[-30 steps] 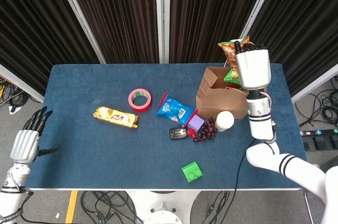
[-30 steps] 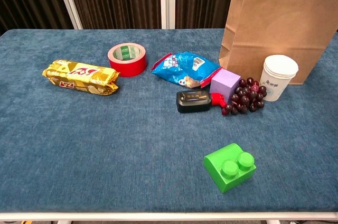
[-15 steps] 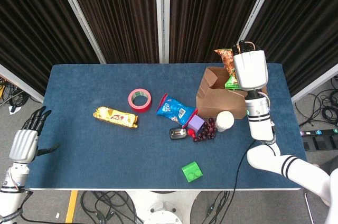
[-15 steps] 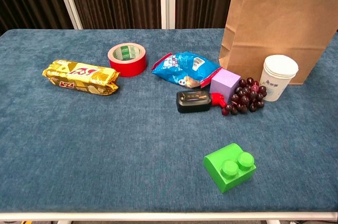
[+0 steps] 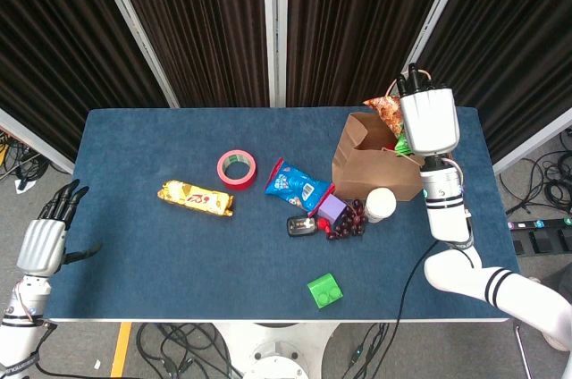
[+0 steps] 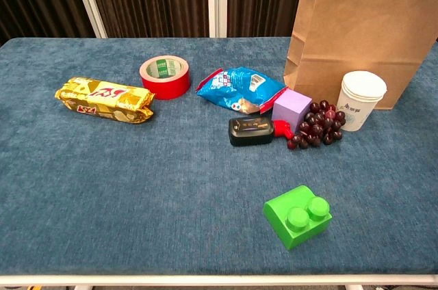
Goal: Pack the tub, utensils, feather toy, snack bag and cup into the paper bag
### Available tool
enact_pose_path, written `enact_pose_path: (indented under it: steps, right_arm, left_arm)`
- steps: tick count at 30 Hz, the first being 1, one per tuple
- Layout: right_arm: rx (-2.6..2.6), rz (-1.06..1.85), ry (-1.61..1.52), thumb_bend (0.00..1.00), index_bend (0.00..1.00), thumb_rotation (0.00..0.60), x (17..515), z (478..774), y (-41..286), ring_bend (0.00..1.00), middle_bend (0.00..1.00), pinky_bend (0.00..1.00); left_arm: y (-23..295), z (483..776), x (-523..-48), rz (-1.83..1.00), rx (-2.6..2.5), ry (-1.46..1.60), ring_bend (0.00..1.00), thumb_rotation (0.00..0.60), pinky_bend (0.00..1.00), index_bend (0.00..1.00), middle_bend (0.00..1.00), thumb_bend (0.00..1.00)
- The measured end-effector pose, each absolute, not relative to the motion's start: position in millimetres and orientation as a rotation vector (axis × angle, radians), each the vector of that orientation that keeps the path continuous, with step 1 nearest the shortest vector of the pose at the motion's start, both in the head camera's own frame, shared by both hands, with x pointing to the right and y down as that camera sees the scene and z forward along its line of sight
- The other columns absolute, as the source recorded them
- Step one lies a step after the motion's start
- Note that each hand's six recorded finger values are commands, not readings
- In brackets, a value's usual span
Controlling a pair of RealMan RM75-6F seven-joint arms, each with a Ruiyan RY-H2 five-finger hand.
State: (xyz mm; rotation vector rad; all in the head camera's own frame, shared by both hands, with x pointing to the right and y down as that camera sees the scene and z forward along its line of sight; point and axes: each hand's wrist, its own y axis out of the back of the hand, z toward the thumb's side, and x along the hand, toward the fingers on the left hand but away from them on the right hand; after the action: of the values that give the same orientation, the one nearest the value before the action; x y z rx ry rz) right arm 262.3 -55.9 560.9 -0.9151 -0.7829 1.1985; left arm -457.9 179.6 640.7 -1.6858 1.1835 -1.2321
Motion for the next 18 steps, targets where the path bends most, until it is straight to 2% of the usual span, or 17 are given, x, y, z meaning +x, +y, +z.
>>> enact_pose_path:
  steps: [6,18]
  right_arm:
    - [-0.94,1.223,-0.751,0.0,0.19,0.6,260.5,562.1,-54.3,0.5,0.12,0.8]
    - [-0.93,1.229,-0.65,0.0,0.15,0.6,254.7,524.0,-47.8,0.33,0.07,0.73]
  left_arm:
    - [178.6,640.8,-458.0,-1.23,-1.686,1.186,0.04,0.6,0.2,0.11,0.09,0.08]
    - [177.9,640.2,-454.1,-1.217,-1.694,1.182,0.03,0.6,0.2,0.11,0.09,0.08]
